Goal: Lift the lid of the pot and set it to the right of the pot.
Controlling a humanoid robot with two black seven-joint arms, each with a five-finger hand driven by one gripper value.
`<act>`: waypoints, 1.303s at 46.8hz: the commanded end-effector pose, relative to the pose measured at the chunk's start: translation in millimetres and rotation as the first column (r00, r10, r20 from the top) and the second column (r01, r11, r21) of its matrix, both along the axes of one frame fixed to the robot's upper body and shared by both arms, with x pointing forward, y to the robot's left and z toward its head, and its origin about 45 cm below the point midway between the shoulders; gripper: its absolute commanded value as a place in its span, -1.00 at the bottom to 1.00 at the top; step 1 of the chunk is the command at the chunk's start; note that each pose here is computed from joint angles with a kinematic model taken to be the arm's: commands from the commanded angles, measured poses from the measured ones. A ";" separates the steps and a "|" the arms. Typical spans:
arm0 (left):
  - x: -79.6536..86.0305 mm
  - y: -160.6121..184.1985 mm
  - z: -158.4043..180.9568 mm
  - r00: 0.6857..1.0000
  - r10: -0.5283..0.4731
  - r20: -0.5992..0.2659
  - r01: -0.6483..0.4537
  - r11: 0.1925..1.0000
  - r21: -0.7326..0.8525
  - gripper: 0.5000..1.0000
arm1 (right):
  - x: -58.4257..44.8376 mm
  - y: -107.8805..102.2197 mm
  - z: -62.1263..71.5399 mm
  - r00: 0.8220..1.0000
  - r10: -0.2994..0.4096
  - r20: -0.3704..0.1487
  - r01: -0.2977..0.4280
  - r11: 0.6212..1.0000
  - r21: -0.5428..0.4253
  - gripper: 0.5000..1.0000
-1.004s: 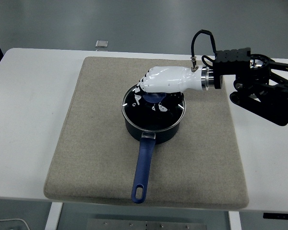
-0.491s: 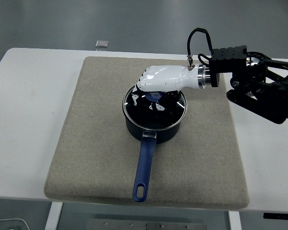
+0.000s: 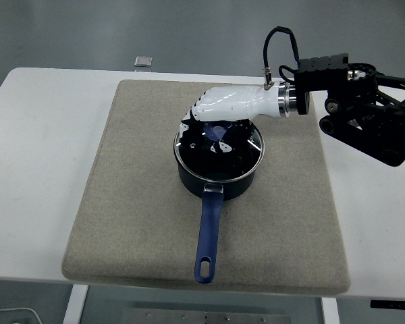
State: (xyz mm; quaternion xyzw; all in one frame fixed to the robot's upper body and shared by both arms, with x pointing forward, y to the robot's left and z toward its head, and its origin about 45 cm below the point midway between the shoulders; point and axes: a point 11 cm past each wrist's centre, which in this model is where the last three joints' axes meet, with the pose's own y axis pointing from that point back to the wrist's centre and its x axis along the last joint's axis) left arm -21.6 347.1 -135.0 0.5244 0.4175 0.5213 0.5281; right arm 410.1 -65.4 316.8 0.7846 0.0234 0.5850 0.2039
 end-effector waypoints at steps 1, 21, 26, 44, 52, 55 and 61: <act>0.0 0.0 0.0 1.000 -0.001 0.000 0.001 1.000 0.000 1.00 | 0.0 0.4 1.9 1.000 0.001 0.002 -0.001 1.000 0.004 0.64; 0.0 0.0 0.0 1.000 -0.001 0.000 0.001 1.000 0.000 1.00 | 3.4 -3.5 11.8 1.000 0.003 0.015 -0.002 0.999 -0.043 0.64; 0.0 0.0 0.0 1.000 -0.001 0.000 0.001 1.000 0.000 1.00 | 3.6 -4.5 11.0 1.000 0.004 0.019 -0.003 0.998 -0.057 0.64; 0.0 0.0 0.0 1.000 -0.001 0.000 0.001 1.000 0.000 1.00 | 7.2 -11.1 6.2 0.998 0.010 0.063 -0.003 0.993 -0.116 0.64; 0.0 0.0 0.0 1.000 -0.001 0.000 0.001 1.000 0.000 1.00 | 11.4 -16.5 11.2 0.997 -0.001 0.082 0.011 0.992 -0.122 0.63; 0.0 0.0 0.0 1.000 -0.001 0.000 0.001 1.000 0.000 1.00 | 14.4 -18.4 14.0 0.996 -0.009 0.090 0.020 0.992 -0.123 0.63; 0.0 0.0 0.0 1.000 -0.001 0.000 0.001 1.000 0.000 1.00 | 17.6 -23.1 18.3 0.995 -0.020 0.100 0.033 0.991 -0.126 0.64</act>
